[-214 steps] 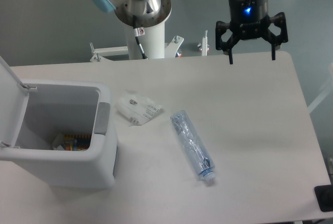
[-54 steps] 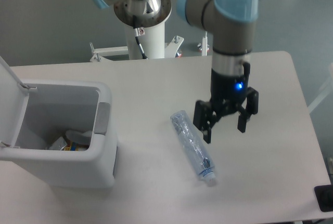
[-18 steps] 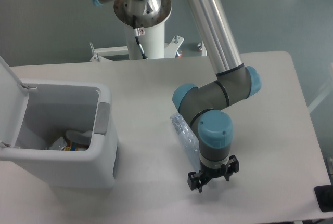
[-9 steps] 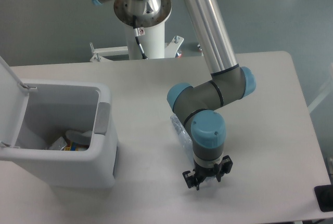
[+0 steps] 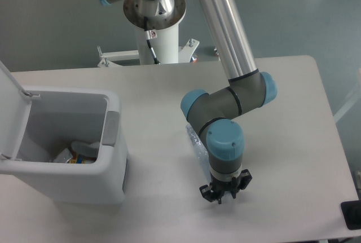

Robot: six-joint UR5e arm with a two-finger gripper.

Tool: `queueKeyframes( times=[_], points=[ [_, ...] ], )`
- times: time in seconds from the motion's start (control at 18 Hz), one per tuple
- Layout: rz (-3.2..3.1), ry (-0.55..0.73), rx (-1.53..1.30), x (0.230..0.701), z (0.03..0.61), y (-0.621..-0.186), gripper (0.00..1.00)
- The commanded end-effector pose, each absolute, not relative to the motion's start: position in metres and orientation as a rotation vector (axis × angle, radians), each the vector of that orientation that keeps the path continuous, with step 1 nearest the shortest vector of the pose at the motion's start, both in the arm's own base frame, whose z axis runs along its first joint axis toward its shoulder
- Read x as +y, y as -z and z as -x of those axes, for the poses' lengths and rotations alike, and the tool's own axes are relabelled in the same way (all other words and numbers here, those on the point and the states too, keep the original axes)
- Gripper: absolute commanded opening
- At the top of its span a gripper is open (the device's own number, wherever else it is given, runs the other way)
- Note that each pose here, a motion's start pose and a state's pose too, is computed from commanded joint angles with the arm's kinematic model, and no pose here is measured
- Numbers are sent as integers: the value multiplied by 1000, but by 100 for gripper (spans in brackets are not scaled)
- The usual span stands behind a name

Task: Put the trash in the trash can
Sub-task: 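Close the gripper around the bottle's cap end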

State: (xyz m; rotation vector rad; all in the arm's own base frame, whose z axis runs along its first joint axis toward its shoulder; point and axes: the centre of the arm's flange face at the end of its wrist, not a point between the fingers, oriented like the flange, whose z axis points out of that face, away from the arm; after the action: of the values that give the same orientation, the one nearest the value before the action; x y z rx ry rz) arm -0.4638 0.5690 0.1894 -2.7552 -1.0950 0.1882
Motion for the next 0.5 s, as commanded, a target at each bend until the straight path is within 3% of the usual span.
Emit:
queueKeyframes(
  times=[0.5],
  points=[
    [2760, -200, -1076, 567, 464, -198, 25]
  ],
)
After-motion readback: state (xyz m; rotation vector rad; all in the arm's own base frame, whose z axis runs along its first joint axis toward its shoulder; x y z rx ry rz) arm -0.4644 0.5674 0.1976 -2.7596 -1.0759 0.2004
